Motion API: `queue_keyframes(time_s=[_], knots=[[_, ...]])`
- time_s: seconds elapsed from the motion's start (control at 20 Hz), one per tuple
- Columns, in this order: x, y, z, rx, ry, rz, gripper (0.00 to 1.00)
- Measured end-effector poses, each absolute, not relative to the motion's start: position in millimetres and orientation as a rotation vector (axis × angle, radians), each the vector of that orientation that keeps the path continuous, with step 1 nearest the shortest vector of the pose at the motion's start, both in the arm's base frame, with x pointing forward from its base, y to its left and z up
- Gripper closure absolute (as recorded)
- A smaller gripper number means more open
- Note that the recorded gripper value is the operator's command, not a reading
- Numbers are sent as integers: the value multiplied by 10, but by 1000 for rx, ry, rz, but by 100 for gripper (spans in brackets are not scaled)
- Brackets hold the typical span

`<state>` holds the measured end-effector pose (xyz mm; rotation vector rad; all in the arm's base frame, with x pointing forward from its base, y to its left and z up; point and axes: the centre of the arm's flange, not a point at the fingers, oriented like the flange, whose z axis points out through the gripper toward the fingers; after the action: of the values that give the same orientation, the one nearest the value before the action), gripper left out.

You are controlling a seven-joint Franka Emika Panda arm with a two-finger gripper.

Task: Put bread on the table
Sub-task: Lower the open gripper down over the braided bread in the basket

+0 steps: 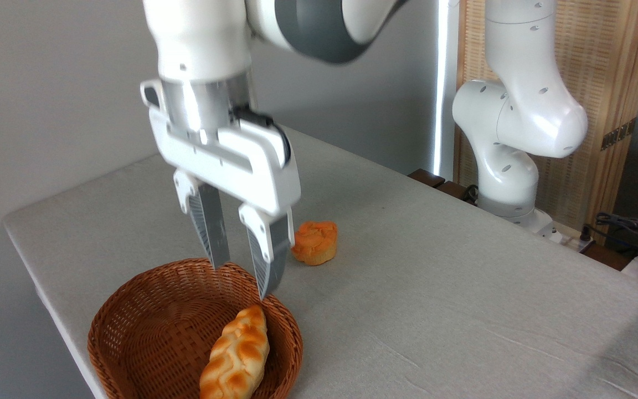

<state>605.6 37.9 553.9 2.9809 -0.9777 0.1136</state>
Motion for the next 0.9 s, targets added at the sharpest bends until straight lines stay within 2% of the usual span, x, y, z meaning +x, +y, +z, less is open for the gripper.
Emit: queue_keyframes(time_s=[0.3,0.4,0.65,0.9], knots=[[6157,532,5051,3039,-705,22,0],[6196,490,4915,3042,-613,55,0],[6287,346,4794,3028,-456,136,0],[6250,286,4621,3017,-460,96,0]])
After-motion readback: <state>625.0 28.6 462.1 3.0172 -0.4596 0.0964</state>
